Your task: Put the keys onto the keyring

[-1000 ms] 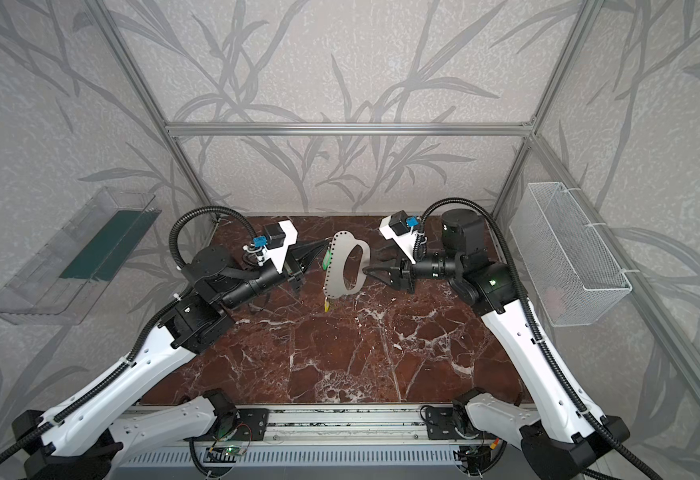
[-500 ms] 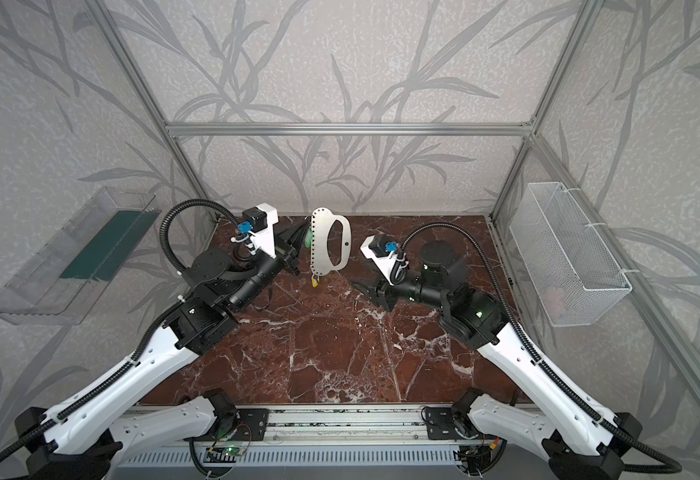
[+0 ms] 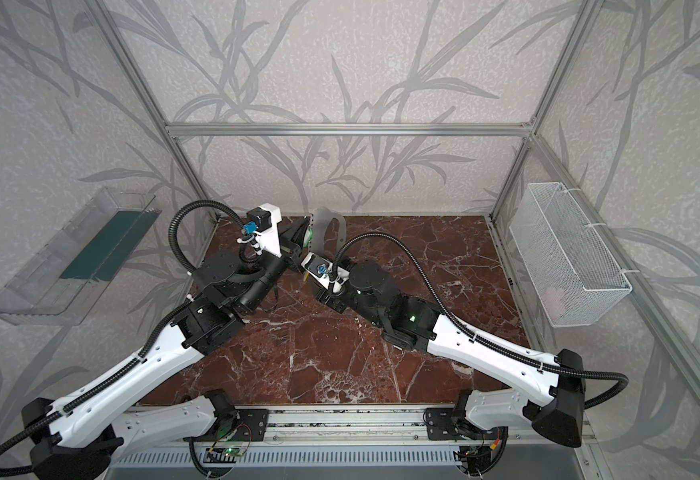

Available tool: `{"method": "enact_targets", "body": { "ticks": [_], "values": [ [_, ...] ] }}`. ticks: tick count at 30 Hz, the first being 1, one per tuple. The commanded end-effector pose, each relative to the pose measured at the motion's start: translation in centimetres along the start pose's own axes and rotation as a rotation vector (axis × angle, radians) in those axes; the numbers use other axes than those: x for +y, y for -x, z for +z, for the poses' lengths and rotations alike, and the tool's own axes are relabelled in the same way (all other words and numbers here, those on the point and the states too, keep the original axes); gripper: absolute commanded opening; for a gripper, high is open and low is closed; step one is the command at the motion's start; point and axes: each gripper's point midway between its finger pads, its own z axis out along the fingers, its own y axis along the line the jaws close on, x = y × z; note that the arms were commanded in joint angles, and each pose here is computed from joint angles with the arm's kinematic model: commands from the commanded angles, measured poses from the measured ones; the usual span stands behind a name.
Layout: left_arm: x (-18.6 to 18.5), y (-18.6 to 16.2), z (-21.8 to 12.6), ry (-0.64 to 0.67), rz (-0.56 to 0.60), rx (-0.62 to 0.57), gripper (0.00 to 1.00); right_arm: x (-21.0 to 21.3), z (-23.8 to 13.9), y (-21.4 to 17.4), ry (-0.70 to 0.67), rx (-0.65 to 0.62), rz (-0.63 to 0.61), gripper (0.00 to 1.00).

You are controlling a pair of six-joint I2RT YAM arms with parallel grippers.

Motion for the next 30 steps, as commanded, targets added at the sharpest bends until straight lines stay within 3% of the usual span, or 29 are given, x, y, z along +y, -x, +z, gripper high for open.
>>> {"method": "enact_targets", "body": {
  "ticks": [1,8,30],
  "values": [
    [-0.3,3.3,-0.5,-0.005,-0.036,-0.079,0.00,-1.7,0.0,2.0,-0.137,-0.082,-0.042,0.65],
    [-0.3,3.8,-0.5,0.000,-0.046,-0.091,0.00,-1.5,0.6,2.3,-0.232,-0.113,-0.100,0.70],
    [-0.6,4.6,-1.1,-0.014,-0.047,-0.104,0.00,-5.5,0.5,2.5,-0.547,-0.057,-0.178,0.68]
  ]
}}
